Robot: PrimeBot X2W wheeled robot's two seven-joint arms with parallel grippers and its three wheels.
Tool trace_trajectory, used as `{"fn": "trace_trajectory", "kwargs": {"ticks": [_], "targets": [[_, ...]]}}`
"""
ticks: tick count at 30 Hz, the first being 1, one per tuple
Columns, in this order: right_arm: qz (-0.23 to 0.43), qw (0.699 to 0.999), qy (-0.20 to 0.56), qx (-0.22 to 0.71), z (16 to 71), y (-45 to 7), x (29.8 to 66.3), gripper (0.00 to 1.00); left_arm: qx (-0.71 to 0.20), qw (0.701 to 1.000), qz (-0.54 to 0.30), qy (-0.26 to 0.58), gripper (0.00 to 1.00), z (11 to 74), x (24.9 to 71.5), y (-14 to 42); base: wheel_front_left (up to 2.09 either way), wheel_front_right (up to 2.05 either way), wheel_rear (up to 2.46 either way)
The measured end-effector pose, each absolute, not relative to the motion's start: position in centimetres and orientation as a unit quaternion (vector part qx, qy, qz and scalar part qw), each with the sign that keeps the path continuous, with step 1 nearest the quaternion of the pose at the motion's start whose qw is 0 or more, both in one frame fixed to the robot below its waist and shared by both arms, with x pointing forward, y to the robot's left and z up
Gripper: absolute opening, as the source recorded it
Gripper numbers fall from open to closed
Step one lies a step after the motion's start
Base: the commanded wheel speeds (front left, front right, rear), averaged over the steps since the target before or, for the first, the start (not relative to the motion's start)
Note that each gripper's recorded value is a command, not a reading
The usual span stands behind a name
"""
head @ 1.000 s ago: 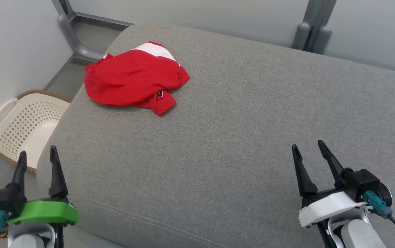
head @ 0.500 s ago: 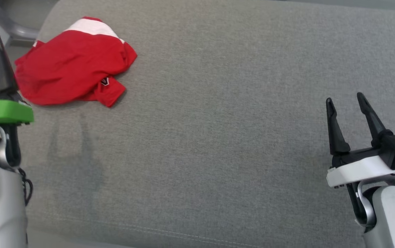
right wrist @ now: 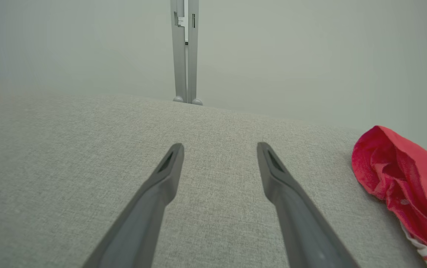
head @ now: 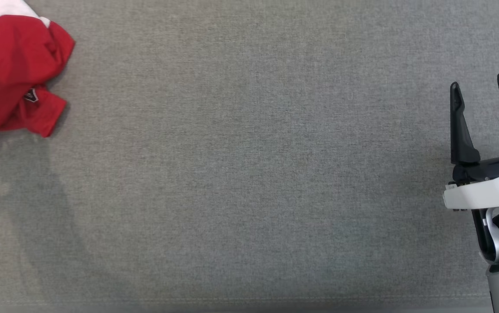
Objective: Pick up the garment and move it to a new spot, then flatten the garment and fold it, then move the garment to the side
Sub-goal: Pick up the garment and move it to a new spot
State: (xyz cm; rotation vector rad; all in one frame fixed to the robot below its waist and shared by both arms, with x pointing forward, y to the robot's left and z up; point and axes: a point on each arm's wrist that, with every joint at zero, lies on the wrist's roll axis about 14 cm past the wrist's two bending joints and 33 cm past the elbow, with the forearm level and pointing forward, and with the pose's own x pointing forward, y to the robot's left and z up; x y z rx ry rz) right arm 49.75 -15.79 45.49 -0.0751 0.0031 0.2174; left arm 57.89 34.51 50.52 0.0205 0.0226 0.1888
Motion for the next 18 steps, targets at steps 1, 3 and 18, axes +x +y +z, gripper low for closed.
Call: {"fn": "trace_trajectory", "kwargs": {"ticks": [1, 3, 18], "targets": [[0.105, 0.994, 0.004, -0.040, 45.3, -16.1, 49.8, 1.00, 0.004, 0.995, 0.094, 0.025, 1.00, 49.6, 58.3, 34.4, 0.00, 0.00, 0.00], [0.101, 0.994, 0.011, -0.045, 44.7, -16.6, 49.9, 1.00, 0.002, 0.994, 0.089, 0.068, 1.00, 46.8, 59.0, 34.0, 0.00, 0.00, 0.00], [0.089, 0.994, 0.033, -0.061, 43.6, -18.0, 49.6, 1.00, -0.080, 0.926, 0.090, 0.358, 0.39, 34.0, 55.9, 32.1, 0.00, 0.00, 0.00]]}}
